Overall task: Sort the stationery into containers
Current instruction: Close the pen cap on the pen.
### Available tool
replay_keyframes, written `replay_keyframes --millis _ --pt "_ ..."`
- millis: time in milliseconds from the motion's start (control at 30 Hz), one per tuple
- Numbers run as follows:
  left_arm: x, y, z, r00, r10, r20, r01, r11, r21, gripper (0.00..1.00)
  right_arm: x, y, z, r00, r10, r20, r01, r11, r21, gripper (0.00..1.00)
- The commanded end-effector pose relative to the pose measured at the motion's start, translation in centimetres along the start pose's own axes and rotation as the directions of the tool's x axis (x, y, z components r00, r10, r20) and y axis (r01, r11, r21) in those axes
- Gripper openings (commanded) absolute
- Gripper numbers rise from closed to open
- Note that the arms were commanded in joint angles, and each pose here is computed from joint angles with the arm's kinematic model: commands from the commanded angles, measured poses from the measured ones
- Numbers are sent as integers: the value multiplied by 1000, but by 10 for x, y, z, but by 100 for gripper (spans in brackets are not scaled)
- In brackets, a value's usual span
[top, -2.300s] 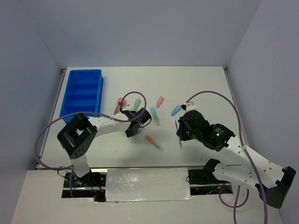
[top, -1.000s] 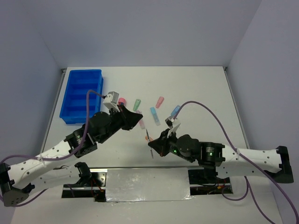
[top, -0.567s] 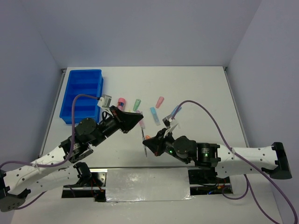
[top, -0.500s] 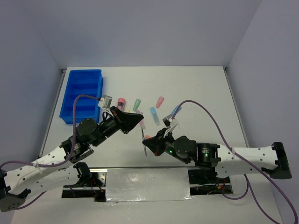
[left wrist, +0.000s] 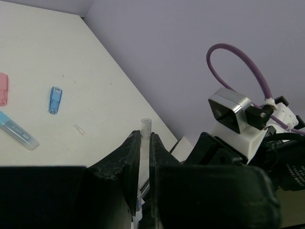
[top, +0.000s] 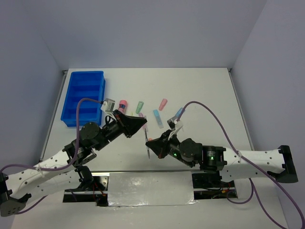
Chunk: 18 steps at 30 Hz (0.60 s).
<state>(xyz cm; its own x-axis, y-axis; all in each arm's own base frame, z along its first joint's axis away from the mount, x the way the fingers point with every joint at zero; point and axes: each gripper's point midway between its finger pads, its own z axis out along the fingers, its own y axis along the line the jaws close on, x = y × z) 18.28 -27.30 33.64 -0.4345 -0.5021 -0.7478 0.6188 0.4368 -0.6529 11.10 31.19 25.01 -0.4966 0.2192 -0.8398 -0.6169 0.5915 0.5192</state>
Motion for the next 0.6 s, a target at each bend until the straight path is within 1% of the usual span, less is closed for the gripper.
replay_keyframes --millis 0,267,567 --pt "-11 -8 -2 999 21 49 -23 999 39 0 -34 20 -5 996 40 85 -37 998 -42 0" --pt "-7 -3 -2 999 17 48 -19 999 30 0 -40 18 -7 995 34 97 -31 999 -33 0" --pt "-6 -10 -4 999 7 48 -11 997 74 0 -41 13 -5 995 22 100 -22 1000 6 0"
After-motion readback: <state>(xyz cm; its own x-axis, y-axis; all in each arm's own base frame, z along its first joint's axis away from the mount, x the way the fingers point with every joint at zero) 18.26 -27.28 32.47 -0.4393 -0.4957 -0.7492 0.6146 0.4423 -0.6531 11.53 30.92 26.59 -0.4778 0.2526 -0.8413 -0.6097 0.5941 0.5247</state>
